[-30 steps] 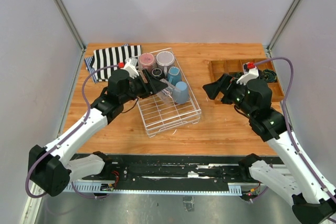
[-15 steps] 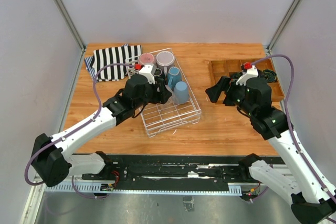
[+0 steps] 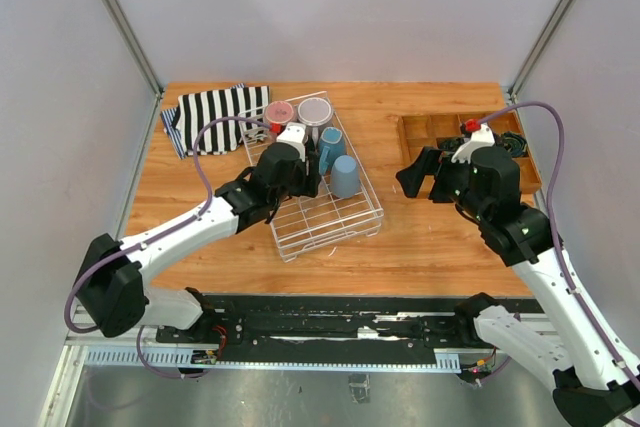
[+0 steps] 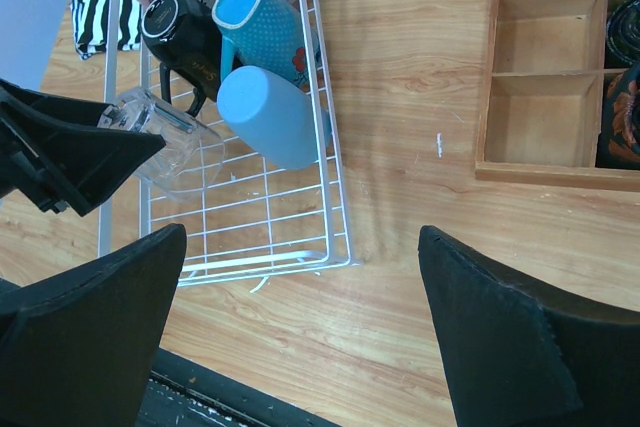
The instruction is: Load the cups into the dish rack
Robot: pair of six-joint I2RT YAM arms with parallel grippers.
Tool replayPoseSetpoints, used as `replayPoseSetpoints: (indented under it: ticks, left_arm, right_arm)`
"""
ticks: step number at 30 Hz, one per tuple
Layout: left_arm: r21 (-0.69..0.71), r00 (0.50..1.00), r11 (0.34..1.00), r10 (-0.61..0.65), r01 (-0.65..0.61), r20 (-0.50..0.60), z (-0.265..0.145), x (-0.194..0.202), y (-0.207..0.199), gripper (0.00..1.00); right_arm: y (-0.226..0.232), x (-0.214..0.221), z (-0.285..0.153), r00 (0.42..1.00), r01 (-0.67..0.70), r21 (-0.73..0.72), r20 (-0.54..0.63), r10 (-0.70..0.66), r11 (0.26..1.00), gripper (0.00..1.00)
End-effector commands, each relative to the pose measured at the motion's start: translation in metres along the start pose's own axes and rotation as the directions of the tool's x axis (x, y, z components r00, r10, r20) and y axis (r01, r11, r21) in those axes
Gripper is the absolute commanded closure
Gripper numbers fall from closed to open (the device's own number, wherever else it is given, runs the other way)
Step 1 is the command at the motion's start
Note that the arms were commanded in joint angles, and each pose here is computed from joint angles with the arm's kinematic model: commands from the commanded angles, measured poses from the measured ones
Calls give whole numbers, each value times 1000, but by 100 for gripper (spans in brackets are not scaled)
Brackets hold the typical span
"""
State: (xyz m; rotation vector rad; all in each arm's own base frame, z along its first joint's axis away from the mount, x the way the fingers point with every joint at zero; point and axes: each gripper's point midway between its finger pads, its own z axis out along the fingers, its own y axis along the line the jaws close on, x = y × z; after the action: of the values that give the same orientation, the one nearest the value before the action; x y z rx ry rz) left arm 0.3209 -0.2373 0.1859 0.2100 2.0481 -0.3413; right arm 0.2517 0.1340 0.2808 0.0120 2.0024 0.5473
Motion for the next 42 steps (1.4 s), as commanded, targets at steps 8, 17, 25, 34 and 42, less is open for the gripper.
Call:
replayPoseSetpoints:
  ticks: [8,17,25,34,42]
  left_arm:
    - [-38,998,999,29,-27,55,15,1,1,94]
    - [-38,998,997,62,-61,27,33,8,-8,94]
    - [-65,997,995,80,-78,24,38,5,-9,63]
    - [-47,996,996,77,-74,48,34,-2,-12,18]
    - [-14,994,999,44,-43,103,22,-17,-16,6]
  right_arm:
    - [-8,-14,-8,999,22,32,40,-23,999,1]
    - [-11,-15,-7,999,26,40,32,-28,999,1]
    - [-13,-16,-7,999,28,42,32,-29,999,2]
    - [-13,-15,-6,999,26,38,25,-27,999,2]
    - [-13,-11,-5,1000,20,31,15,-20,999,2]
